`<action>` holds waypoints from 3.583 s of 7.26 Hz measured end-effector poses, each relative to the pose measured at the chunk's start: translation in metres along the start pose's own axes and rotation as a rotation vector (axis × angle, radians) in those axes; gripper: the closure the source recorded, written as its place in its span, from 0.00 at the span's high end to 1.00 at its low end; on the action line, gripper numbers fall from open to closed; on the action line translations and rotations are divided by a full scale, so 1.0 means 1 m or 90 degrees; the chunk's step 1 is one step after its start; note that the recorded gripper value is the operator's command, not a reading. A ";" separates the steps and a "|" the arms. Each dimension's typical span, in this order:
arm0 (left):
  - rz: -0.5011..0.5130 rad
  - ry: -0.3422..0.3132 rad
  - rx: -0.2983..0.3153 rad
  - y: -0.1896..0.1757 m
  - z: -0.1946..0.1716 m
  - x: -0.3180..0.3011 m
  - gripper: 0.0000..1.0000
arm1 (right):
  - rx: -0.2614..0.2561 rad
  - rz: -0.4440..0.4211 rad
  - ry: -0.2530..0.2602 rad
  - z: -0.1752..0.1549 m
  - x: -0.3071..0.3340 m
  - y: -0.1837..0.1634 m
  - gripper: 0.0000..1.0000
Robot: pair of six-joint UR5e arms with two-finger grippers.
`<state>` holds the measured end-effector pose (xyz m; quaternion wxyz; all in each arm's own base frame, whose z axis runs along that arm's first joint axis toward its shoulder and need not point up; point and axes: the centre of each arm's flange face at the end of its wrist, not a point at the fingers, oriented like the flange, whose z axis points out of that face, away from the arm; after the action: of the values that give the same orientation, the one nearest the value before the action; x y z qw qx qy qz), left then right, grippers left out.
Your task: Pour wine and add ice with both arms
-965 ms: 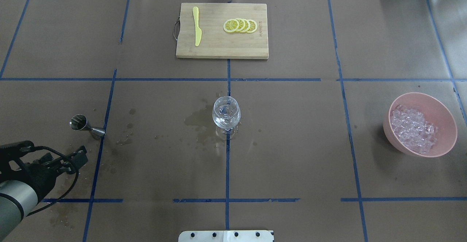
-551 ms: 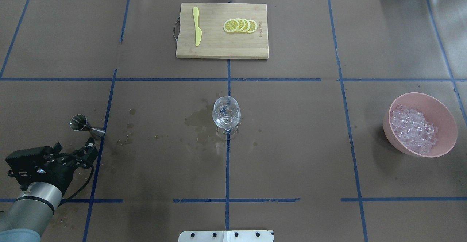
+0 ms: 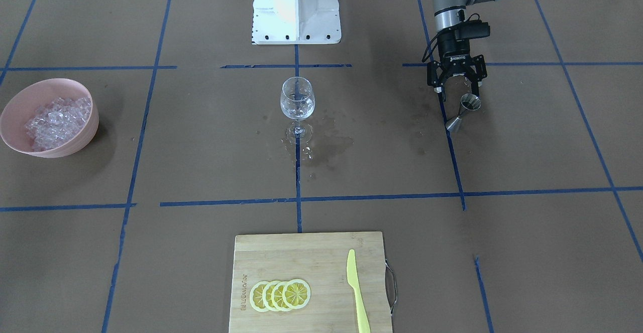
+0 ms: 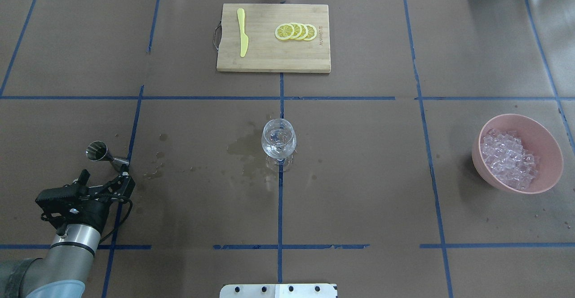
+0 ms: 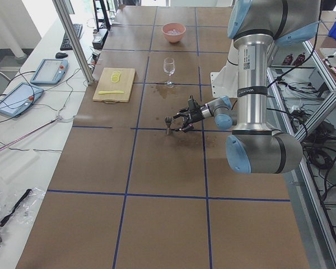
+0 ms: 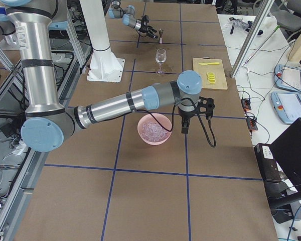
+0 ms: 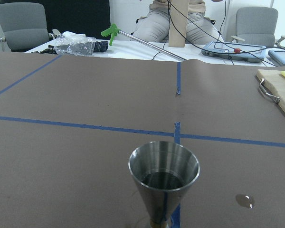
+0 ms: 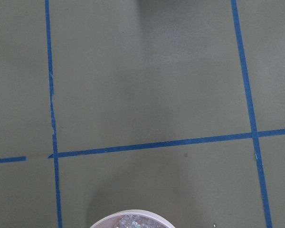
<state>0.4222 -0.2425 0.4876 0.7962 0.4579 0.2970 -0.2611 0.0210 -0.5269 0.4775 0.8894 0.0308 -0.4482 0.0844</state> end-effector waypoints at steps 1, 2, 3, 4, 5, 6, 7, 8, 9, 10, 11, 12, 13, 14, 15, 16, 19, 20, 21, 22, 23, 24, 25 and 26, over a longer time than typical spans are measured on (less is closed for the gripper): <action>0.005 -0.001 0.015 0.007 0.006 0.003 0.86 | -0.002 0.000 -0.002 0.001 -0.007 0.002 1.00; 0.007 -0.003 0.026 0.011 0.012 0.004 0.81 | -0.003 -0.001 -0.003 0.002 -0.010 0.003 1.00; 0.007 -0.009 0.035 0.009 0.017 0.003 0.79 | -0.004 -0.001 -0.003 0.003 -0.012 0.003 1.00; 0.006 -0.017 0.045 0.005 0.024 -0.001 0.78 | -0.004 -0.001 -0.003 0.003 -0.012 0.004 1.00; 0.004 -0.024 0.056 0.000 0.032 -0.004 0.76 | -0.005 -0.001 -0.003 0.004 -0.013 0.004 1.00; 0.002 -0.028 0.063 -0.002 0.036 -0.004 0.75 | -0.006 -0.002 -0.004 0.004 -0.013 0.004 1.00; -0.001 -0.028 0.065 -0.002 0.038 0.001 0.75 | -0.007 -0.001 -0.003 0.005 -0.013 0.005 1.00; -0.004 -0.027 0.066 0.001 0.040 0.006 0.74 | -0.008 0.000 -0.003 0.005 -0.012 0.005 1.00; -0.004 -0.027 0.066 0.005 0.042 0.011 0.70 | -0.008 0.000 -0.002 0.006 -0.012 0.005 1.00; -0.003 -0.028 0.066 0.008 0.045 0.013 0.67 | -0.009 0.000 -0.003 0.006 -0.011 0.006 1.00; -0.001 -0.029 0.066 0.010 0.047 0.013 0.64 | -0.009 0.000 -0.006 0.005 -0.012 0.009 1.00; 0.001 -0.031 0.067 0.011 0.048 0.012 0.56 | -0.009 -0.001 -0.008 0.004 -0.012 0.012 1.00; 0.003 -0.033 0.067 0.012 0.049 0.010 0.45 | -0.010 -0.001 -0.009 0.004 -0.013 0.013 1.00; 0.004 -0.034 0.067 0.012 0.049 0.009 0.21 | -0.010 -0.002 -0.010 0.004 -0.013 0.014 1.00; 0.005 -0.035 0.067 0.011 0.049 0.007 0.00 | -0.010 -0.002 -0.010 0.004 -0.013 0.014 1.00; 0.004 -0.035 0.067 0.009 0.049 0.005 0.00 | -0.010 -0.003 -0.010 0.004 -0.013 0.014 1.00; -0.019 -0.023 0.068 -0.022 0.033 0.006 0.00 | -0.009 -0.005 -0.011 0.003 -0.014 0.014 1.00; -0.028 -0.016 0.068 -0.038 0.025 0.007 0.00 | -0.008 -0.006 -0.011 0.002 -0.015 0.015 1.00; -0.041 -0.010 0.071 -0.052 0.019 0.013 0.00 | -0.008 -0.006 -0.011 0.002 -0.015 0.015 1.00; -0.048 -0.005 0.077 -0.066 0.018 0.023 0.00 | -0.007 -0.007 -0.012 0.002 -0.016 0.015 1.00; -0.047 0.002 0.085 -0.082 0.017 0.041 0.00 | -0.008 -0.008 -0.016 0.001 -0.017 0.015 1.00; -0.043 0.007 0.094 -0.095 0.017 0.058 0.00 | -0.011 -0.008 -0.022 0.001 -0.018 0.016 1.00; -0.028 0.013 0.100 -0.108 0.017 0.074 0.00 | -0.012 -0.009 -0.024 0.001 -0.018 0.016 1.00; -0.013 0.020 0.105 -0.118 0.015 0.090 0.00 | -0.012 -0.009 -0.025 0.001 -0.018 0.016 1.00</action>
<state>0.4068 -0.3208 0.3618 0.7484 0.5227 0.2914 -0.2859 0.0066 -0.5138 0.4635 0.8813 0.0272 -0.4661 0.0735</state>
